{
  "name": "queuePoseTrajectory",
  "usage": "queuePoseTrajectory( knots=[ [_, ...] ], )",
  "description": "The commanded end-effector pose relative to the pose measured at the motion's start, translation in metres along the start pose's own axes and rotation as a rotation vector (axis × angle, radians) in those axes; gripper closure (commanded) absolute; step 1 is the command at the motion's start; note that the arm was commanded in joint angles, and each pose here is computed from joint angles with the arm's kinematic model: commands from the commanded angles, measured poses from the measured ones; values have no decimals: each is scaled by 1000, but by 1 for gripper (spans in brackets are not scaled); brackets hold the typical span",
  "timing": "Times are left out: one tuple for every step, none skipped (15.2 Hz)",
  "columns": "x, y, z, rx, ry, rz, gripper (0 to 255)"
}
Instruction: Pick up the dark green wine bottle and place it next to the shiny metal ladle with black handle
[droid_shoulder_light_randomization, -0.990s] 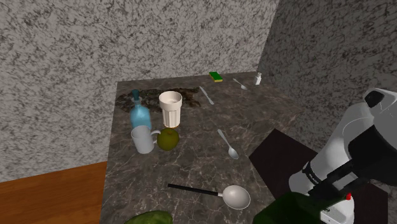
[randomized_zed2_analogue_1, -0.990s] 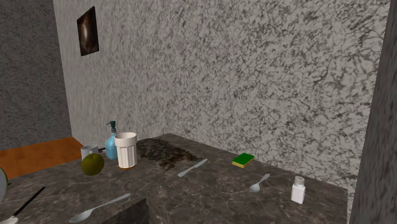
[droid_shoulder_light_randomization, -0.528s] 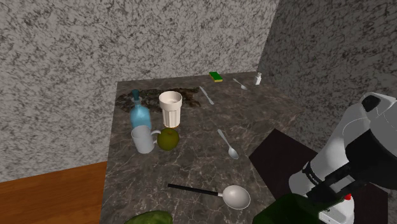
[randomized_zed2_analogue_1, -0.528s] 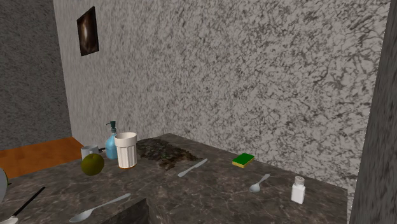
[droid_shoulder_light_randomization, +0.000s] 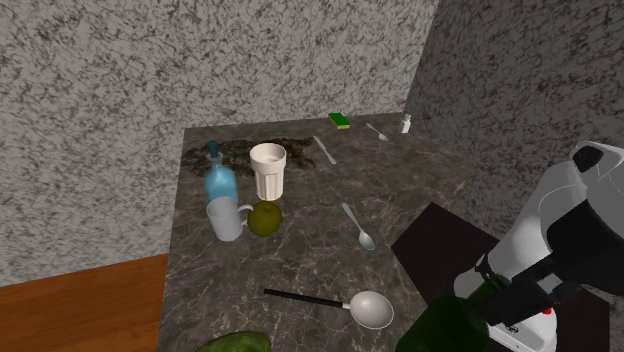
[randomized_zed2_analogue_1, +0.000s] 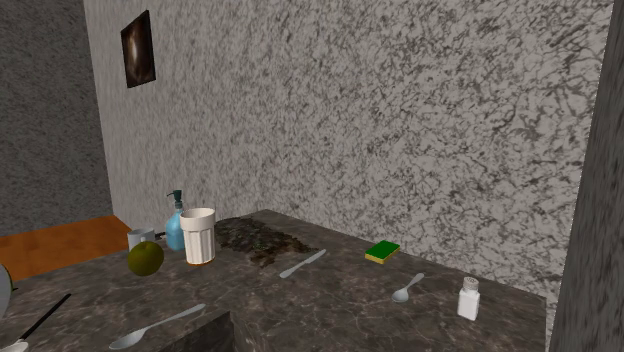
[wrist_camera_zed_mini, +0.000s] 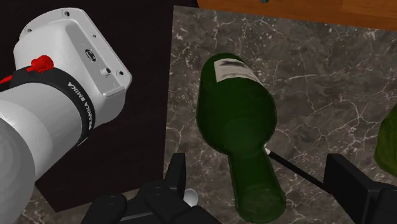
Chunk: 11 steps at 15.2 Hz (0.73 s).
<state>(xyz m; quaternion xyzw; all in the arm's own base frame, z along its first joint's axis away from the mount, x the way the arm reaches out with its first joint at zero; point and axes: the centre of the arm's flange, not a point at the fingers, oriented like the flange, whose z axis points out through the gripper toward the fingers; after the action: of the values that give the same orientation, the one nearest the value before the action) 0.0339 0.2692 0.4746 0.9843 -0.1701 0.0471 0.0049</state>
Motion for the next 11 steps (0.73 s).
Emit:
queuePoseTrajectory(
  knots=[
    [0,1,-21,0,0,0,0],
    [0,1,-34,0,0,0,0],
    [0,1,-44,0,0,0,0],
    [0,1,-44,0,0,0,0],
    [0,1,-44,0,0,0,0],
    [0,1,-44,0,0,0,0],
    [0,1,-44,0,0,0,0],
    [0,1,-44,0,0,0,0],
    [0,1,-44,0,0,0,0],
    [0,1,-44,0,0,0,0],
    [0,1,-44,0,0,0,0]
  ],
)
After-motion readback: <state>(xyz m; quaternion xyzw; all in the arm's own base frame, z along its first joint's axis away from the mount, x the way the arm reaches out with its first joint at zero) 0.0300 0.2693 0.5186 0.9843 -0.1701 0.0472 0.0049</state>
